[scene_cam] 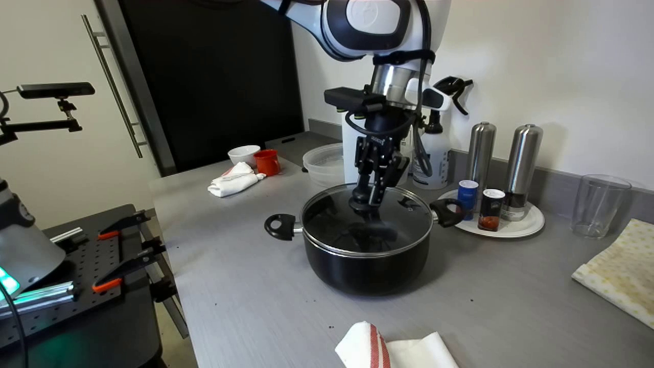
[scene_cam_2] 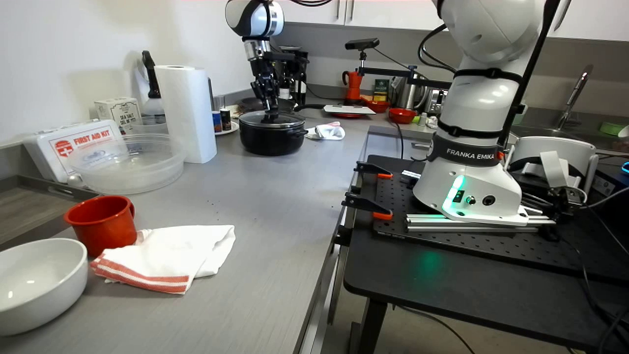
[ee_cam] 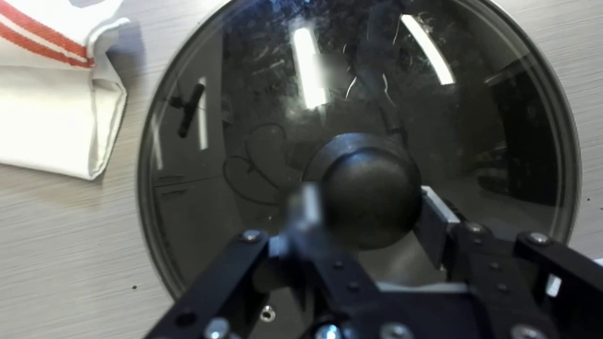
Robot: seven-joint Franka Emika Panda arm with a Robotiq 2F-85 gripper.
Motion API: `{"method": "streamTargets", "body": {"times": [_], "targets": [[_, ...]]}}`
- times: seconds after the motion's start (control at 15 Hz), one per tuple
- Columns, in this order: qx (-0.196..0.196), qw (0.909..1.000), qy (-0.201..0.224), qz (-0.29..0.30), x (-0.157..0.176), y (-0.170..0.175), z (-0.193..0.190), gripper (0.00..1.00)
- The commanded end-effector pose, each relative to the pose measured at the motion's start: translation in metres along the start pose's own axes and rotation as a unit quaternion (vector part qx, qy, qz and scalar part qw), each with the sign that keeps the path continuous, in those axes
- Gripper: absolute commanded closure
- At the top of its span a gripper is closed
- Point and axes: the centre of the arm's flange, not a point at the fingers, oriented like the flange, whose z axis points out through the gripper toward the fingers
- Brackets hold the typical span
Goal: Put the glass lid on the black pot.
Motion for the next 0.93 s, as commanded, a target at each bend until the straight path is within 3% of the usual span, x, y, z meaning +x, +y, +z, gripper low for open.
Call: {"method": "streamTargets", "body": {"times": [0.0, 0.07, 0.4, 0.87], "targets": [[0.017, 0.9998, -0.001, -0.007, 0.007, 0.008, -0.012, 0.75], [0.017, 0.9998, -0.001, -0.007, 0.007, 0.008, -0.012, 0.25], [0.018, 0.9998, 0.0, -0.006, 0.006, 0.01, -0.019, 0.0], [0.013, 0.9999, 0.003, 0.004, 0.006, 0.012, -0.024, 0.0]]}}
